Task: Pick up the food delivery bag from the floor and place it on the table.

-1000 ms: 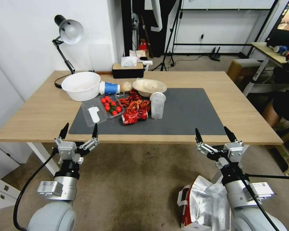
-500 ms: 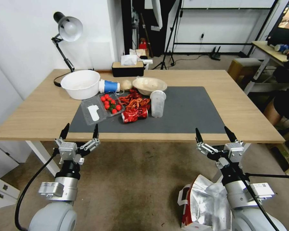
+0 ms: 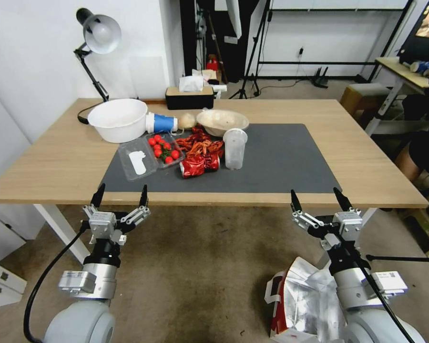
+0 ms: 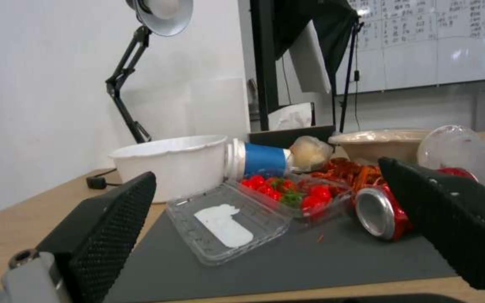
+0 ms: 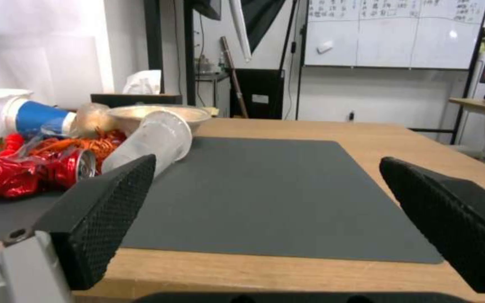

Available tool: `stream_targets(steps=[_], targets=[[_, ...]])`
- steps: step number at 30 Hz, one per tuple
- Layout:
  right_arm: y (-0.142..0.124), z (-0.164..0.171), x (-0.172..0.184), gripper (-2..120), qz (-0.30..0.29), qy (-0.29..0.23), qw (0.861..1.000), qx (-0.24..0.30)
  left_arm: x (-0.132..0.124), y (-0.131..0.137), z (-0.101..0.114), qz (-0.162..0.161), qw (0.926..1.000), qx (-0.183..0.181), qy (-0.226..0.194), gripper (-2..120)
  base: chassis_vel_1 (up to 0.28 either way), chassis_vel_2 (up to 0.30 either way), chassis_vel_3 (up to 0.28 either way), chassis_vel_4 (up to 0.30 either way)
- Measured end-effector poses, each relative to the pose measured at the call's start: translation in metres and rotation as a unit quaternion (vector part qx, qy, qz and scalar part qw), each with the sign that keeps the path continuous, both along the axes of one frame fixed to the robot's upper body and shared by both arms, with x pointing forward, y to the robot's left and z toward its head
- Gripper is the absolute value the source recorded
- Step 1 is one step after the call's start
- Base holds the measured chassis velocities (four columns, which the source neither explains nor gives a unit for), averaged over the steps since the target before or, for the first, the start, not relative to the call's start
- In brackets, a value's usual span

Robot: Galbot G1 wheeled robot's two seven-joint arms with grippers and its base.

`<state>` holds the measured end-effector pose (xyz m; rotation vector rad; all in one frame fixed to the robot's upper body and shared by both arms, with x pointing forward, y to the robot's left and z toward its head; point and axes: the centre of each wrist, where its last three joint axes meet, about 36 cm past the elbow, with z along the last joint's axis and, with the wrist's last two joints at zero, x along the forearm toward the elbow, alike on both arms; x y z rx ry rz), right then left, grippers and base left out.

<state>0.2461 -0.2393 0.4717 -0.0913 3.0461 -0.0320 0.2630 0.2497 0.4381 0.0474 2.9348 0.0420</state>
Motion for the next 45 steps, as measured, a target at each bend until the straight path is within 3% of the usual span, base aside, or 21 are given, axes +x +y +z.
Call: stream_targets(steps=[45], targets=[[-0.001,0.0068,0.005,100,-0.017,-0.002,1.0,0.022,-0.0051,-0.0078,0.0008,-0.007,1.0,-0.001,0.001,99,0.0,0.0,0.0,0.0]])
